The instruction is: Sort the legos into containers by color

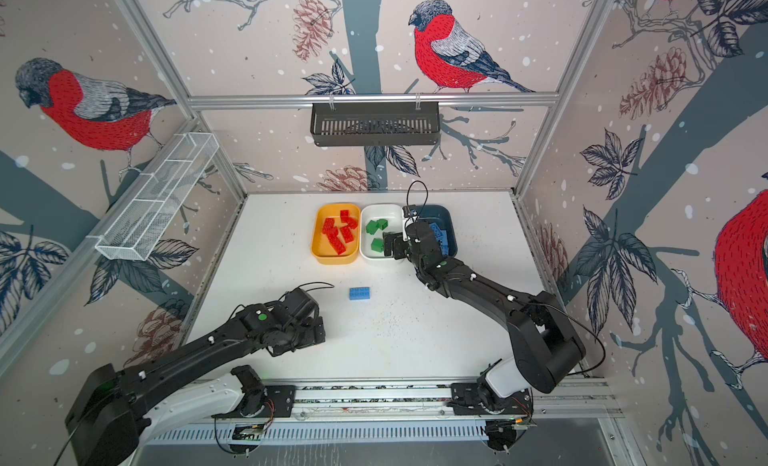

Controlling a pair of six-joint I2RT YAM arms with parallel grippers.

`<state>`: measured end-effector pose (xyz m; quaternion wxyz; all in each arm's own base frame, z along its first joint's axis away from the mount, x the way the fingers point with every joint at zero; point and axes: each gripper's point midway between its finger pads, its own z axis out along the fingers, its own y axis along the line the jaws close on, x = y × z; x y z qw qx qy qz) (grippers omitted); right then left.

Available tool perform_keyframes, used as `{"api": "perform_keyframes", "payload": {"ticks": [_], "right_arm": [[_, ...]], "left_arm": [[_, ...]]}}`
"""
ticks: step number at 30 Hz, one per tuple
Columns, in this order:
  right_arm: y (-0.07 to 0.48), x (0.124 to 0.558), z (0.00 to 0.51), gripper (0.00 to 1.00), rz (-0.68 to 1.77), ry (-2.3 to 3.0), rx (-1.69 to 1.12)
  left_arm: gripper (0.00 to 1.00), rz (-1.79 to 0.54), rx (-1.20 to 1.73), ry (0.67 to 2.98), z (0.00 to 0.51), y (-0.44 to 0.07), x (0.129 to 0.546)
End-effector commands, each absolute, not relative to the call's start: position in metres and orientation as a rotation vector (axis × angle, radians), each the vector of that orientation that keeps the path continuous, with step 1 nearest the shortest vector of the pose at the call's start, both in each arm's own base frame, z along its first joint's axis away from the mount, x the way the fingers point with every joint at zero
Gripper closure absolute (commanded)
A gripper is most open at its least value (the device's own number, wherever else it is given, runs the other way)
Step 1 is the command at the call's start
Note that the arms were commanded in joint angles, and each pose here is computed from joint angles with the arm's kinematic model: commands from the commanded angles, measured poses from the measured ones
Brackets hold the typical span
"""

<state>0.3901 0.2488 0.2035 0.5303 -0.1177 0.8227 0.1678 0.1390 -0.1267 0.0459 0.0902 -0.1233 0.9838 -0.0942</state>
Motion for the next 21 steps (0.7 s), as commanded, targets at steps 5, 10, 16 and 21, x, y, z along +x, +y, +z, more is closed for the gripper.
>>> {"api": "perform_keyframes", "payload": {"ticks": [5,10,16,21], "right_arm": [[0.247,0.387,0.218,0.01,0.398,1.905,-0.26],[0.238,0.383,0.217,0.01,0.365,1.909,-0.244],[0.23,0.38,0.218,0.01,0.336,1.901,-0.225],[0.227,0.383,0.214,0.0,0.297,1.907,-0.229]], "left_arm": [[0.06,-0.318,-0.234,2.926,0.04,-0.142,0.148],[0.11,-0.152,-0.197,2.979,0.03,-0.136,0.153],[0.18,-0.121,-0.124,2.973,0.025,-0.138,0.158],[0.2,-0.082,-0.065,2.999,0.015,-0.14,0.16]]}}
